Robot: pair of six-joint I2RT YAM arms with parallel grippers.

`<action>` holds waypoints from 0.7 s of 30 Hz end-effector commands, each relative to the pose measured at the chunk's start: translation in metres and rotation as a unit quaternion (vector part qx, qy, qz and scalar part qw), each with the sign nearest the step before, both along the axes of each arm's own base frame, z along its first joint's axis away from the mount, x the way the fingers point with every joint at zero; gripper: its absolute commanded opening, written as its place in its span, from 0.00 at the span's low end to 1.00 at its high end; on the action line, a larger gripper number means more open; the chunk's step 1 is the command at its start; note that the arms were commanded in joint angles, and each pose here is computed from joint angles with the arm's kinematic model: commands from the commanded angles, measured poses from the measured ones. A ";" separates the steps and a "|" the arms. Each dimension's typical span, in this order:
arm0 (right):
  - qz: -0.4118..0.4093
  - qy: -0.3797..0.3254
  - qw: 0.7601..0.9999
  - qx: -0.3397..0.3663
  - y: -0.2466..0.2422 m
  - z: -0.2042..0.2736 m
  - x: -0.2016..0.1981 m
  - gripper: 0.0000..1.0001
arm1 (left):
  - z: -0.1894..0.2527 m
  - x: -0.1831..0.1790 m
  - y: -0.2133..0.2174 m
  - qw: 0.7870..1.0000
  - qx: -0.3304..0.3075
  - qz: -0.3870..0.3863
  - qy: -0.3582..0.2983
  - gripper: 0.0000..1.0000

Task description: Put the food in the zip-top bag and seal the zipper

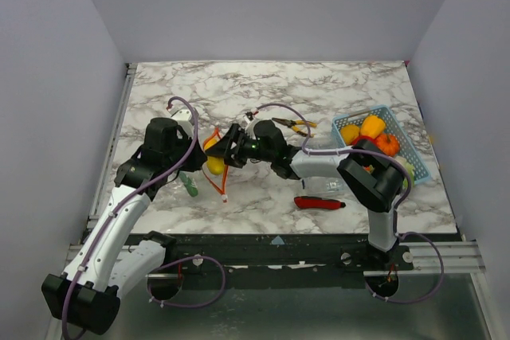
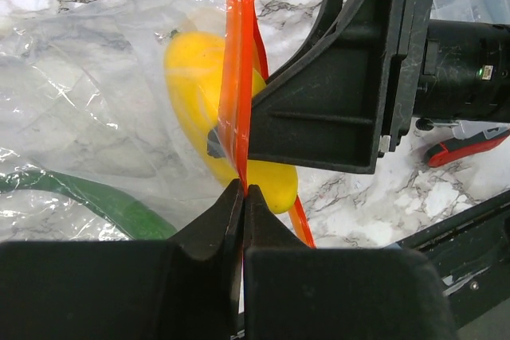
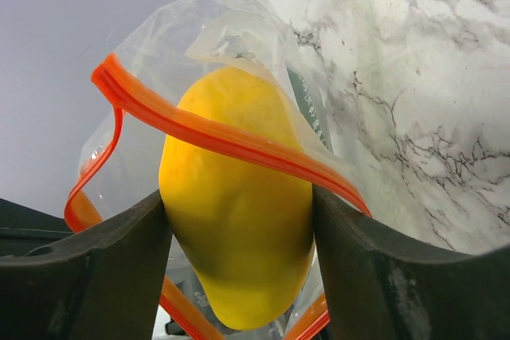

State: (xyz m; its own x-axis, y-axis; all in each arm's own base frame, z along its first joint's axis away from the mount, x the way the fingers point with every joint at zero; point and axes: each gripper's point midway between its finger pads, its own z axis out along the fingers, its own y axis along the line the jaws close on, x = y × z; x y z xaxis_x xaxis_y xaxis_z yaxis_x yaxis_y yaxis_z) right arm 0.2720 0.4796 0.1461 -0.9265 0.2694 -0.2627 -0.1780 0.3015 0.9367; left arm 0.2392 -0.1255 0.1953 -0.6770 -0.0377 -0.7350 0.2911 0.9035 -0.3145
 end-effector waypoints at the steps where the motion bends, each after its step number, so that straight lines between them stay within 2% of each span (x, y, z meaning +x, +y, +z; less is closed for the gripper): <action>1: -0.002 -0.011 1.000 -0.013 0.003 -0.001 -0.001 0.72 | 0.003 0.000 -0.004 1.000 -0.007 -0.008 -0.005 0.00; 9: -0.003 -0.028 0.999 -0.021 -0.005 0.003 -0.005 0.78 | 0.001 0.000 -0.004 1.000 -0.006 -0.008 -0.001 0.00; 21: -0.012 -0.049 0.997 -0.052 -0.024 0.006 -0.011 0.76 | -0.001 0.002 -0.002 1.000 -0.001 -0.003 0.001 0.00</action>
